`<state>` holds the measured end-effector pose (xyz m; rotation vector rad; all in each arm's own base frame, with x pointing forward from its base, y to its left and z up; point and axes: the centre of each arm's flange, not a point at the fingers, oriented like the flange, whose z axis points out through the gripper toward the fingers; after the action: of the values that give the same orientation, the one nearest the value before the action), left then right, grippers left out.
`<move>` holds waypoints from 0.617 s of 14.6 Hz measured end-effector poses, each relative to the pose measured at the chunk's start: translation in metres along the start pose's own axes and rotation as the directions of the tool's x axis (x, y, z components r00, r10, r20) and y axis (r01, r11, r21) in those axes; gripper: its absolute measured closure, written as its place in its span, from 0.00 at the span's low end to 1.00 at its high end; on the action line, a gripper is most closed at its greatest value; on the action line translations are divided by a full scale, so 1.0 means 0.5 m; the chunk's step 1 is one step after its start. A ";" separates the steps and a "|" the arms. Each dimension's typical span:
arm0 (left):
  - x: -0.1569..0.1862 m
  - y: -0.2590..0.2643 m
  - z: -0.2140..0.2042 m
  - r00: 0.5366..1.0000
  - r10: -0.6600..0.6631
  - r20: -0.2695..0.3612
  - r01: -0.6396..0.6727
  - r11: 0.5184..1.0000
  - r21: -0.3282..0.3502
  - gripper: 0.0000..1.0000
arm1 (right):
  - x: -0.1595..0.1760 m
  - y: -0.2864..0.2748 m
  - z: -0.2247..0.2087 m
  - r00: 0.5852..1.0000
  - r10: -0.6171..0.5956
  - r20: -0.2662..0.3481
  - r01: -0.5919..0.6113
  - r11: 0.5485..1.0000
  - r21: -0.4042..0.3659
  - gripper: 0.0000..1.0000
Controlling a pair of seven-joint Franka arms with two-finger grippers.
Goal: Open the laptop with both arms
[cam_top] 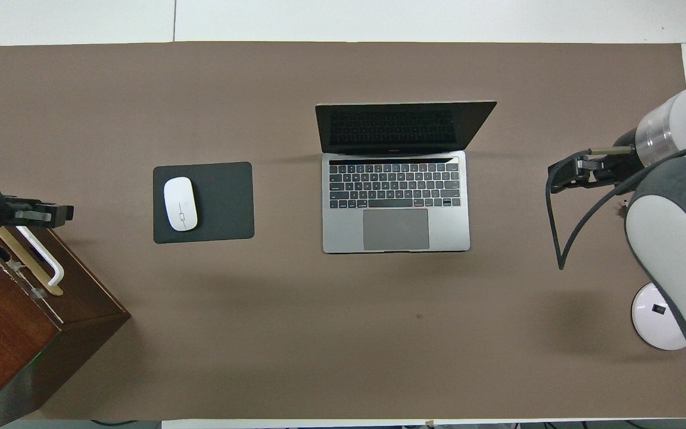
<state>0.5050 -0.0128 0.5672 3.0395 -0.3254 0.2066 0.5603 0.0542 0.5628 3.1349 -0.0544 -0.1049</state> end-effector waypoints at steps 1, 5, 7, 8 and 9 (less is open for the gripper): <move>-0.003 -0.015 -0.001 1.000 -0.015 -0.001 0.015 1.000 0.002 0.52 | -0.002 0.002 -0.003 1.000 -0.016 -0.001 0.016 1.000 0.000 0.00; -0.008 -0.039 -0.005 0.999 -0.044 -0.004 0.045 0.999 0.006 0.07 | 0.000 0.019 -0.003 1.000 -0.019 0.000 0.019 1.000 0.000 0.00; -0.008 -0.046 -0.010 0.997 -0.075 -0.009 0.075 0.997 0.007 0.00 | -0.002 0.016 -0.002 1.000 -0.023 0.005 0.023 1.000 0.000 0.00; -0.007 -0.049 -0.016 0.996 -0.086 -0.015 0.086 0.996 0.009 0.00 | -0.002 0.017 -0.002 1.000 -0.023 0.006 0.023 1.000 0.001 0.00; -0.006 -0.052 -0.021 0.995 -0.093 -0.020 0.093 0.996 0.010 0.00 | -0.002 0.022 -0.002 1.000 -0.019 0.006 0.019 1.000 0.001 0.00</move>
<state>0.5063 0.0142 0.5755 3.0519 -0.1818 0.2325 0.5592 0.0434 0.5639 3.1366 -0.0251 -0.1148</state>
